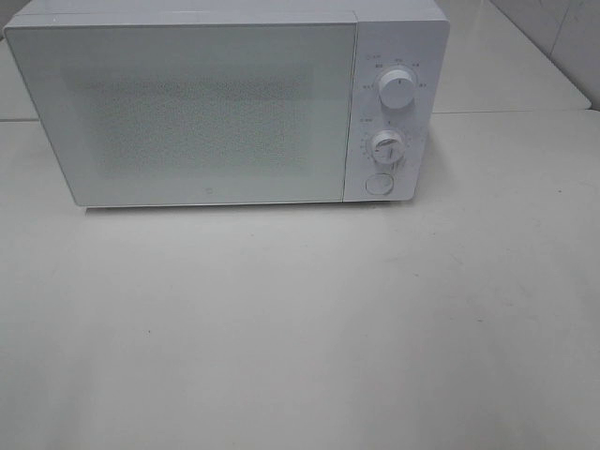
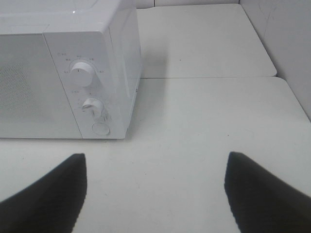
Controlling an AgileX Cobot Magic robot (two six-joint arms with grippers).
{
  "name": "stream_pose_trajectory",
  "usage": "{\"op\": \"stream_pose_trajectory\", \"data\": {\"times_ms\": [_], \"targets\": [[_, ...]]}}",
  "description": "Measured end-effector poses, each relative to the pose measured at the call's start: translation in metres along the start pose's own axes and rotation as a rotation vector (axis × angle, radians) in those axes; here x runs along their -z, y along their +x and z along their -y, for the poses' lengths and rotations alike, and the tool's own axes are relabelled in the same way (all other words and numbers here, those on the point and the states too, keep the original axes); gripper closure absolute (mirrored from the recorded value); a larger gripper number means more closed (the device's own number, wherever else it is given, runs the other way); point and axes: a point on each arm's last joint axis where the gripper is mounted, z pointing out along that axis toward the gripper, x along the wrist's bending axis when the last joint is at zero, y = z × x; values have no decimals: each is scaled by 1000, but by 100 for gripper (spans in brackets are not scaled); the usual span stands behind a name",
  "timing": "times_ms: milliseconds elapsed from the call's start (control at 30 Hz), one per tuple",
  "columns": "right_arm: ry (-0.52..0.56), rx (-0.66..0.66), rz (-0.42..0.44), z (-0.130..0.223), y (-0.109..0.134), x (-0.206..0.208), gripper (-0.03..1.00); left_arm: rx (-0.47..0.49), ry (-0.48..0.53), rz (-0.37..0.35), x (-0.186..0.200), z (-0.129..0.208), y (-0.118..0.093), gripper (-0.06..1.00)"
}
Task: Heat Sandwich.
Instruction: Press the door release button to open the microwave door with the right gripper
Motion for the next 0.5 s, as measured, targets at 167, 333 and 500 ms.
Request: {"op": "stream_pose_trajectory", "data": {"times_ms": [167, 333, 500], "targets": [[-4, -7, 9, -11, -2, -26, 21, 0, 0, 0, 0, 0, 0, -5], [7, -11, 17, -15, -3, -47, 21, 0, 0, 0, 0, 0, 0, -5], [1, -14, 25, -19, -5, -67, 21, 0, 0, 0, 0, 0, 0, -5]]}}
